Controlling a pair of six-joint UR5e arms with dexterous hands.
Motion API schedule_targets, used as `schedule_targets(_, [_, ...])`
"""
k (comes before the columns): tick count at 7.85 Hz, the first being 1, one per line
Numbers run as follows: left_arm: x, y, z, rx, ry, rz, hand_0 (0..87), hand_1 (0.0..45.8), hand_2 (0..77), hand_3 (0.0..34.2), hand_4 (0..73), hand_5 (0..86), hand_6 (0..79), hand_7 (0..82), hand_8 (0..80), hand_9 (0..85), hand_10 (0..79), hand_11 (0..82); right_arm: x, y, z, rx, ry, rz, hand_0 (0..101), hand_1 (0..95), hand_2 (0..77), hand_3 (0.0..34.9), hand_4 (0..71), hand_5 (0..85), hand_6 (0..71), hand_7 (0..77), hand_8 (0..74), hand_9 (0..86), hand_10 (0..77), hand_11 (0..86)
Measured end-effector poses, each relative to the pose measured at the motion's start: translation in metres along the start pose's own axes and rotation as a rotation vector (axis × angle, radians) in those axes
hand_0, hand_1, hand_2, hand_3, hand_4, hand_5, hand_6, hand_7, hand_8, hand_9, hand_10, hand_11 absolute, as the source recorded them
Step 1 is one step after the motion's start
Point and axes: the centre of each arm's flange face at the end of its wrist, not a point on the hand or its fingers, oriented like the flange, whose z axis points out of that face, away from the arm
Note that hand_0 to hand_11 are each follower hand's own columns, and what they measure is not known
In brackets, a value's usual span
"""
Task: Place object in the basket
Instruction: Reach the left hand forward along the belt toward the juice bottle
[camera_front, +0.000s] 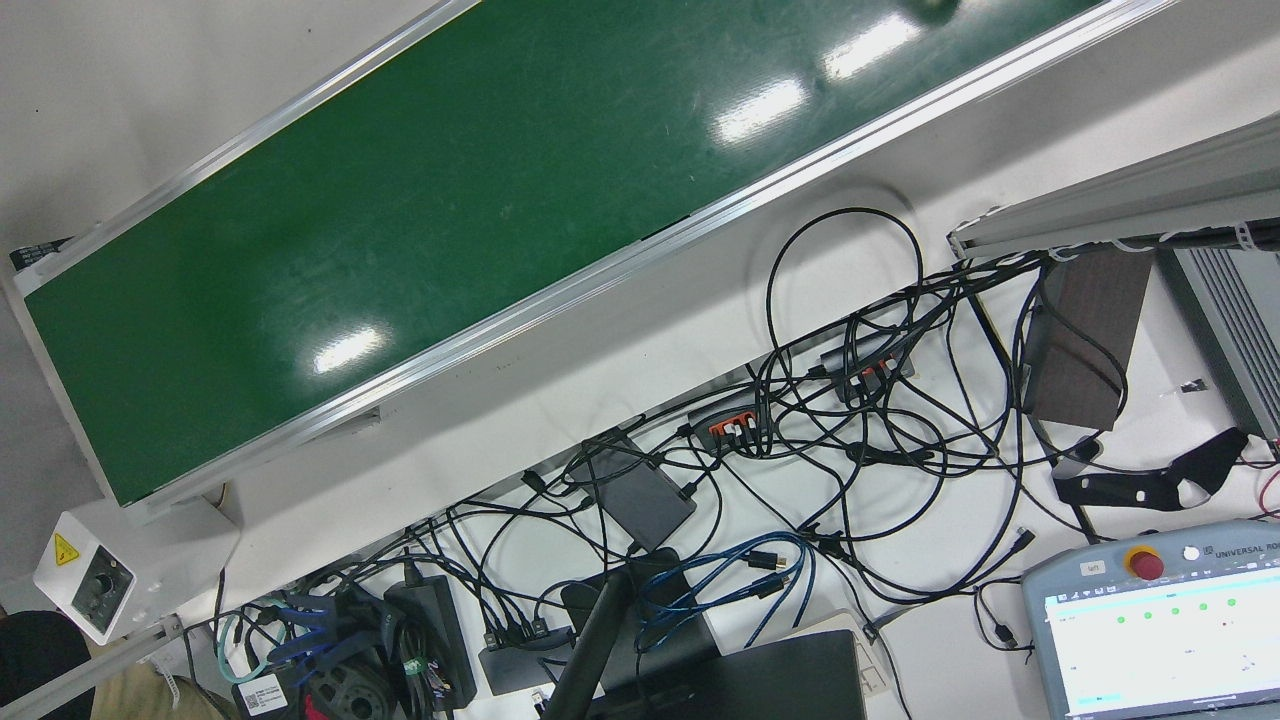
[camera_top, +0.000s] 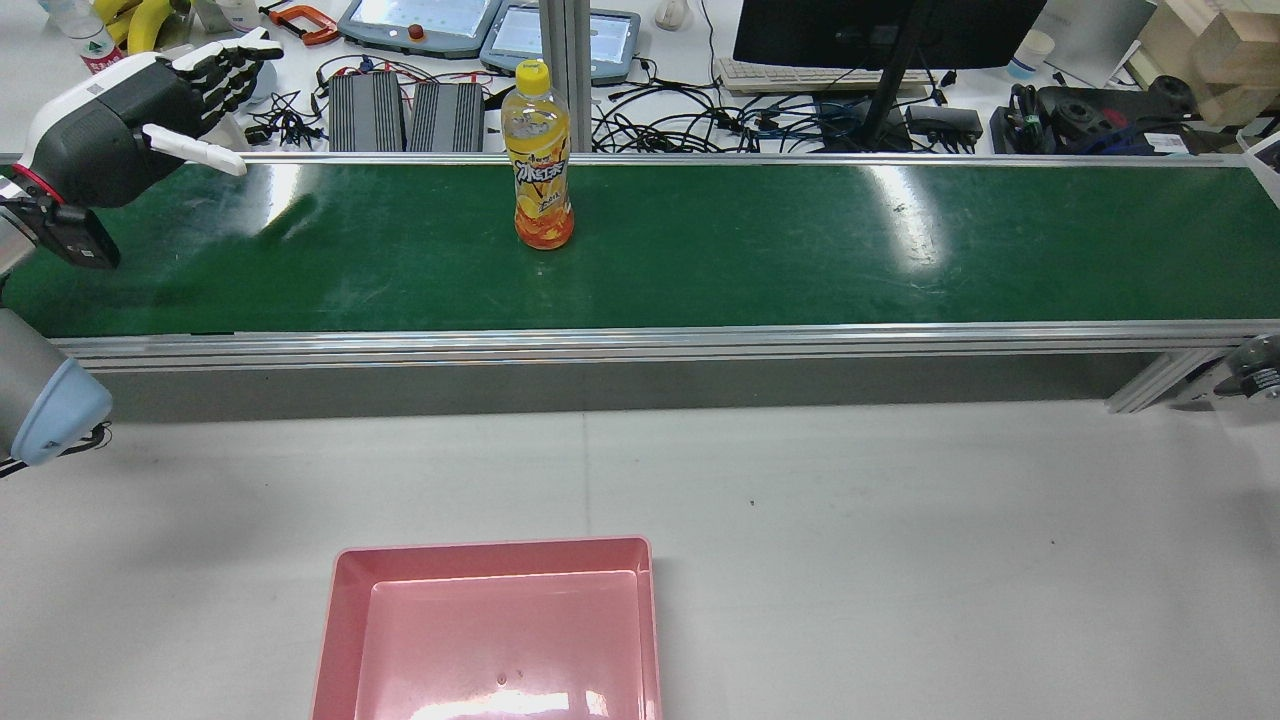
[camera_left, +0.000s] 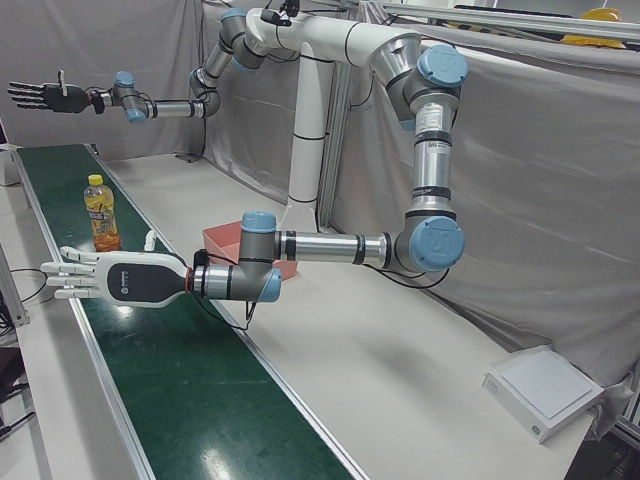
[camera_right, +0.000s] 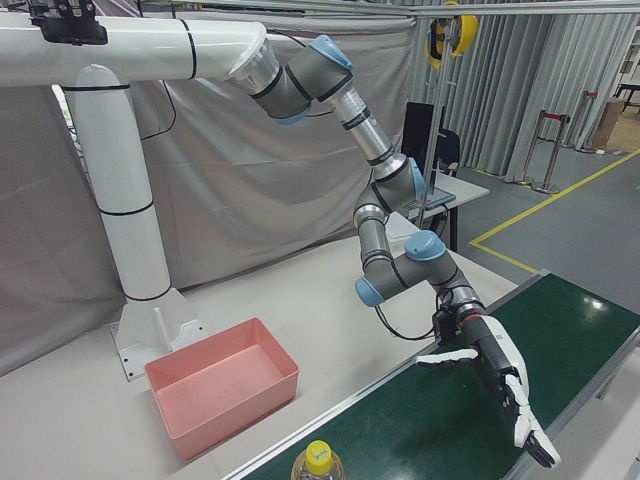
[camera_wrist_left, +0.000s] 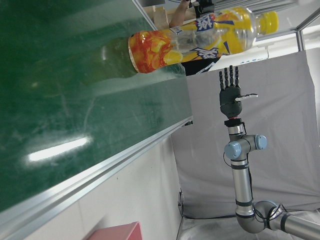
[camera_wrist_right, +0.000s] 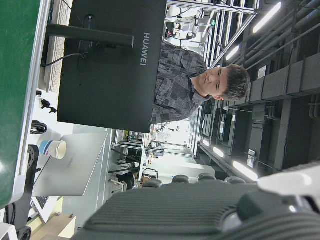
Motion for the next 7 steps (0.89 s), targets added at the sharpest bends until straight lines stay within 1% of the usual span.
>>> schedule_targets(1, [0.0, 0.0, 0.001, -0.008, 0.003, -0.003, 53.3, 16.4, 0.5, 0.1, 7.1, 19.6, 0.0, 3.3, 2.2, 1.1, 0.0, 1.6, 0.0, 0.0, 0.0, 0.0, 0.0, 0.0, 0, 0.0, 0.5, 0.3, 0.0, 0.0, 0.0, 0.5, 0.0, 0.0, 0.0, 0.0])
schedule_targets(4, [-0.004, 0.005, 0.006, -0.001, -0.008, -0.004, 53.3, 16.4, 0.5, 0.0, 8.2, 22.9, 0.0, 3.3, 3.3, 1.1, 0.0, 1.6, 0.0, 0.0, 0.0, 0.0, 0.0, 0.0, 0, 0.0, 0.5, 0.3, 0.0, 0.0, 0.0, 0.5, 0.0, 0.0, 0.0, 0.0])
schedule_targets(5, [-0.005, 0.007, 0.008, -0.001, -0.011, -0.005, 53.3, 17.5, 0.5, 0.0, 8.2, 23.5, 0.0, 3.3, 3.3, 1.1, 0.0, 1.6, 0.0, 0.0, 0.0, 0.0, 0.0, 0.0, 0, 0.0, 0.5, 0.2, 0.0, 0.0, 0.0, 0.5, 0.0, 0.0, 0.0, 0.0])
schedule_targets(6, [-0.007, 0.011, 0.012, -0.002, -0.014, -0.005, 53.3, 17.5, 0.5, 0.0, 8.2, 24.0, 0.0, 2.7, 3.3, 1.1, 0.0, 1.6, 0.0, 0.0, 0.0, 0.0, 0.0, 0.0, 0, 0.0, 0.5, 0.2, 0.0, 0.0, 0.0, 0.5, 0.0, 0.0, 0.0, 0.0])
schedule_targets(7, [-0.013, 0.016, 0.016, -0.006, -0.022, -0.008, 53.3, 17.5, 0.5, 0.0, 8.2, 24.5, 0.0, 3.8, 3.3, 1.1, 0.0, 1.6, 0.0, 0.0, 0.0, 0.0, 0.0, 0.0, 0, 0.0, 0.5, 0.2, 0.0, 0.0, 0.0, 0.5, 0.0, 0.0, 0.0, 0.0])
